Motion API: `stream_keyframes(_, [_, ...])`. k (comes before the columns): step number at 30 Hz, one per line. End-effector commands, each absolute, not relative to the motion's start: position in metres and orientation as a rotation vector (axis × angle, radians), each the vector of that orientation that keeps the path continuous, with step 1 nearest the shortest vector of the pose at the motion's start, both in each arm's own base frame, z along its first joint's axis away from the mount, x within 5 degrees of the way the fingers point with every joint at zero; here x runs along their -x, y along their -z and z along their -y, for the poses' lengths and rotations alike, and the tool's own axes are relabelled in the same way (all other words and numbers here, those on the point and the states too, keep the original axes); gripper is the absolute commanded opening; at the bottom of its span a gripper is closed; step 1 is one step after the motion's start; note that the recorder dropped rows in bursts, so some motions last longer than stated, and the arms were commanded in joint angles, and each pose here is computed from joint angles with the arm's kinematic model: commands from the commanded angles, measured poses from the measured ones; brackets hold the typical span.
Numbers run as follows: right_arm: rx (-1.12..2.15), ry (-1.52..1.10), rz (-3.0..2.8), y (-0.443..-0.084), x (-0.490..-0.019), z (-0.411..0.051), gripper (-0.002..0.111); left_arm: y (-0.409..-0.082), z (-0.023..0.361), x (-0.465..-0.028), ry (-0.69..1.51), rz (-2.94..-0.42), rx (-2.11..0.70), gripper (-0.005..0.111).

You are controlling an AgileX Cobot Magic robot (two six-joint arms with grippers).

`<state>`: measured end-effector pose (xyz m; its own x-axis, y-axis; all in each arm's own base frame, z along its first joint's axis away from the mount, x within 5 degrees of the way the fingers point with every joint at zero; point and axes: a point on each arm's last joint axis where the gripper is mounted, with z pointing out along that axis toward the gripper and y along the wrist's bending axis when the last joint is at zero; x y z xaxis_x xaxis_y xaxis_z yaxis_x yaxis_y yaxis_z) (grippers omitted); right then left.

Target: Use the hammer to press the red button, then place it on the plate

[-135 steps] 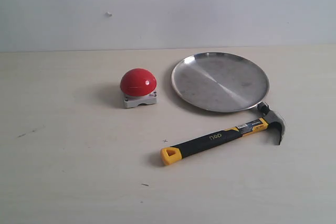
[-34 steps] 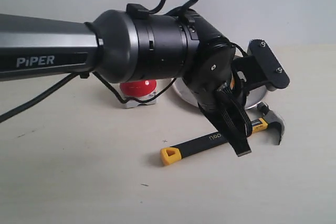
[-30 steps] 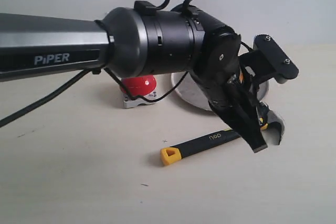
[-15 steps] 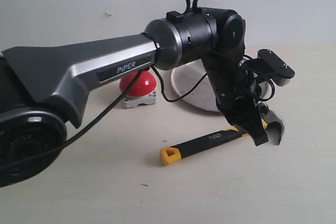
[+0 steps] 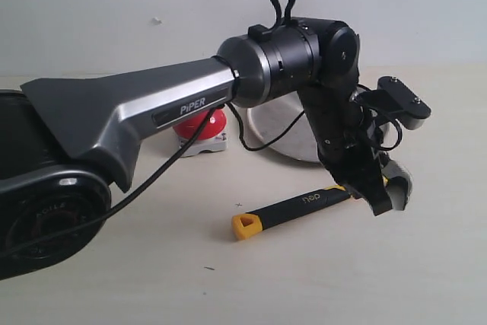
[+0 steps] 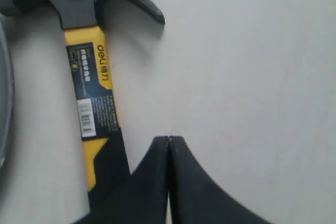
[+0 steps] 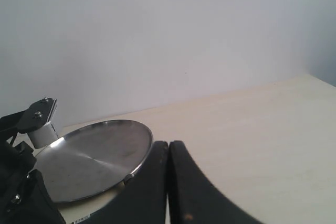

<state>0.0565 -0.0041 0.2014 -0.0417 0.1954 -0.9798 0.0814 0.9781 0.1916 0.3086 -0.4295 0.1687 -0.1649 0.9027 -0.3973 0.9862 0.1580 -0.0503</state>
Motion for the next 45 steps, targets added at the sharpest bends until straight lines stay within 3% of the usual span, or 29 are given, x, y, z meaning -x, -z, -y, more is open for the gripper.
stream_keyframes(1, [-0.21, -0.084, -1.603, -0.201, -0.056, 0.004, 0.0, -0.171, 0.436, -0.316, 0.438, -2.064, -1.775, 0.001])
stream_keyframes(3, [-0.21, -0.084, -1.603, -0.201, -0.056, 0.004, 0.0, -0.172, 0.438, -0.32, 0.412, -2.036, -1.733, 0.013])
stream_keyframes(4, [-0.21, -0.084, -1.603, -0.201, -0.056, 0.004, 0.0, -0.17, 0.438, -0.321, 0.413, -2.045, -1.714, 0.029])
stream_keyframes(6, [-0.21, -0.084, -1.603, -0.201, -0.056, 0.004, 0.0, -0.164, 0.439, -0.321, 0.412, -2.058, -1.716, 0.047])
stream_keyframes(16, [-0.21, -0.084, -1.603, -0.201, -0.056, 0.004, 0.0, -0.132, 0.439, -0.324, 0.361, -2.083, -1.771, 0.044])
stream_keyframes(45, [-0.21, -0.084, -1.603, -0.201, -0.056, 0.004, 0.0, -0.109, 0.438, -0.325, 0.335, -2.114, -1.8, 0.044])
